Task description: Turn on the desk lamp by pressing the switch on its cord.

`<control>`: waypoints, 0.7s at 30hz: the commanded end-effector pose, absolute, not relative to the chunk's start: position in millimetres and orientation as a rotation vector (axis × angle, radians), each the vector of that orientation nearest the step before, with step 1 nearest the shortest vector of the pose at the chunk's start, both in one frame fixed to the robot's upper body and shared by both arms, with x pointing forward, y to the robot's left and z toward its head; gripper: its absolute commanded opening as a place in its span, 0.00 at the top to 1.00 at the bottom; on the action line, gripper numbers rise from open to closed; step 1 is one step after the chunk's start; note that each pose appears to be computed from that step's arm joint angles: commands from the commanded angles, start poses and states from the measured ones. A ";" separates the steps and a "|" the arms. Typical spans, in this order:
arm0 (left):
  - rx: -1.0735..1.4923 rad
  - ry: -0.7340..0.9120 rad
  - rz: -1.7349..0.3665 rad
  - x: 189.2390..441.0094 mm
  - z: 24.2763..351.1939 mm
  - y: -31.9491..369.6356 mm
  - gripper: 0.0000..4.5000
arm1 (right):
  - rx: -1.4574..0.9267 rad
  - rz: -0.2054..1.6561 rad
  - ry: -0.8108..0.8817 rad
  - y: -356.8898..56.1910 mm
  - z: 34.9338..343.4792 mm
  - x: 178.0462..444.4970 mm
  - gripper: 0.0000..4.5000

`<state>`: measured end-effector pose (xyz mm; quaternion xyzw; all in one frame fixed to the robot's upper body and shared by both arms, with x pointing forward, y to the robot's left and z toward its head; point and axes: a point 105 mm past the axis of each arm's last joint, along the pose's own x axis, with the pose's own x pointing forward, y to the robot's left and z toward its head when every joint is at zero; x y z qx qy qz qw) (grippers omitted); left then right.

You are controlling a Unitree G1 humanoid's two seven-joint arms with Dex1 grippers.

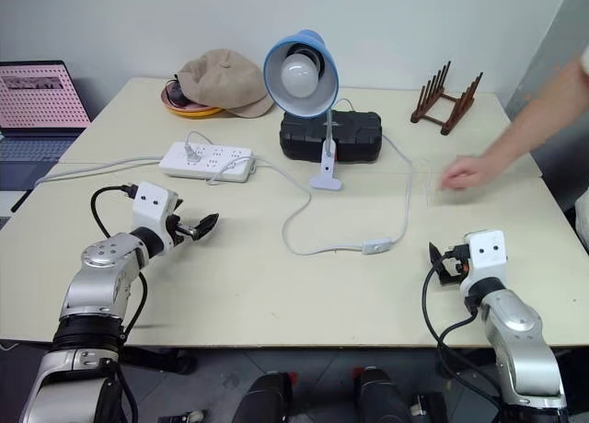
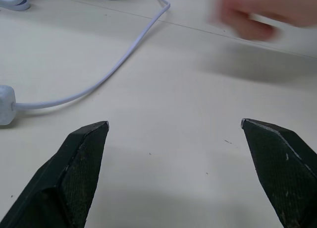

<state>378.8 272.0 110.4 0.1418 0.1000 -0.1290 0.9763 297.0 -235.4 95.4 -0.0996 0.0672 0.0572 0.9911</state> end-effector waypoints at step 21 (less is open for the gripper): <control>0.393 0.077 -1.267 287.4 175.3 99.7 0.01 | -0.601 1.204 0.373 -181.2 134.2 332.9 0.00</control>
